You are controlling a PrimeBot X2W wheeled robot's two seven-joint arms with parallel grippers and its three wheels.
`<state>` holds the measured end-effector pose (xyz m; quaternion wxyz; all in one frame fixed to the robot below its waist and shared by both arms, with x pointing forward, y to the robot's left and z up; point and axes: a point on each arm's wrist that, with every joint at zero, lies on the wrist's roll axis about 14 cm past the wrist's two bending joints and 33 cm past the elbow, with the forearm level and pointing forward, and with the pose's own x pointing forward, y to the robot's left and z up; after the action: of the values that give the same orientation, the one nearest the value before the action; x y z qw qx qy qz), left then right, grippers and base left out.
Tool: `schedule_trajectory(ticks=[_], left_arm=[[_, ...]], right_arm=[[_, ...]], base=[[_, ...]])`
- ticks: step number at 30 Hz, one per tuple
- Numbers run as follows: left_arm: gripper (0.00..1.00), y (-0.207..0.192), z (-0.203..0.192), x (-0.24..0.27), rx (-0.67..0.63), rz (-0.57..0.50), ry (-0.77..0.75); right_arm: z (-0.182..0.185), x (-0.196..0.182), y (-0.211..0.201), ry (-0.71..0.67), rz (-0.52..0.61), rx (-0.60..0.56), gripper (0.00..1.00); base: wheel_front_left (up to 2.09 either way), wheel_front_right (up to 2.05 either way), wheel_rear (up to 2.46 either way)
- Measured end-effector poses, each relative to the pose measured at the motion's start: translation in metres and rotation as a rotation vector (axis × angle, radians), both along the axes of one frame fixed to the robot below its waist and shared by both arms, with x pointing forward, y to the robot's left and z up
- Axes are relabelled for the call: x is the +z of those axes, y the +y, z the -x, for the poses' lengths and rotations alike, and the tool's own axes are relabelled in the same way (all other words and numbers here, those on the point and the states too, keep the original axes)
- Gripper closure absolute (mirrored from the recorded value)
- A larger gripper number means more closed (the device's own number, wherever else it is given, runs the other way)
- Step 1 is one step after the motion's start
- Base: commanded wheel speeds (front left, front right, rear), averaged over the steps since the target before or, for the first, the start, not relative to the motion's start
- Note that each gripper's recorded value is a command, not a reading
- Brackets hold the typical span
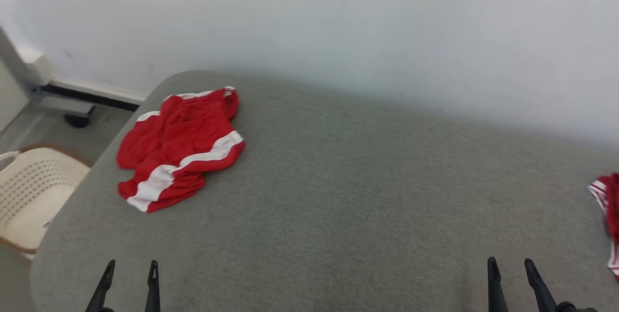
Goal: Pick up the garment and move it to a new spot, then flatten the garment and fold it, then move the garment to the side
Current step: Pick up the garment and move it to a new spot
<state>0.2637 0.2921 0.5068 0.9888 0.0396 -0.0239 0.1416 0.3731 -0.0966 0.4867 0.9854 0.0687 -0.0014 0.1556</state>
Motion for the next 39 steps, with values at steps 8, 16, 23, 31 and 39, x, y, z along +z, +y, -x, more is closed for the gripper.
schedule_trajectory(ticks=[8,16,23,31,39], left_arm=[[0.0,0.028,0.041,-0.003,0.124,0.005,0.012],[0.0,0.047,0.067,-0.002,0.227,0.006,0.011],[0.0,0.048,0.07,-0.004,0.242,0.009,0.013],[0.0,0.051,0.047,0.012,0.186,0.029,-0.034],[0.0,0.079,-0.017,0.075,0.111,-0.029,-0.143]], right_arm=[[-0.006,0.0,0.048,0.004,-0.004,0.139,0.0],[-0.012,0.002,0.086,-0.001,-0.011,0.241,0.0],[-0.014,0.001,0.093,0.003,-0.008,0.258,0.0],[-0.011,0.005,0.088,-0.01,-0.01,0.248,0.0],[-0.023,0.044,0.11,-0.135,-0.028,0.292,0.0]], base=[[0.0,0.0,0.0],[0.0,0.0,0.0],[0.0,0.0,0.0],[0.0,0.0,0.0],[0.0,0.0,0.0]])
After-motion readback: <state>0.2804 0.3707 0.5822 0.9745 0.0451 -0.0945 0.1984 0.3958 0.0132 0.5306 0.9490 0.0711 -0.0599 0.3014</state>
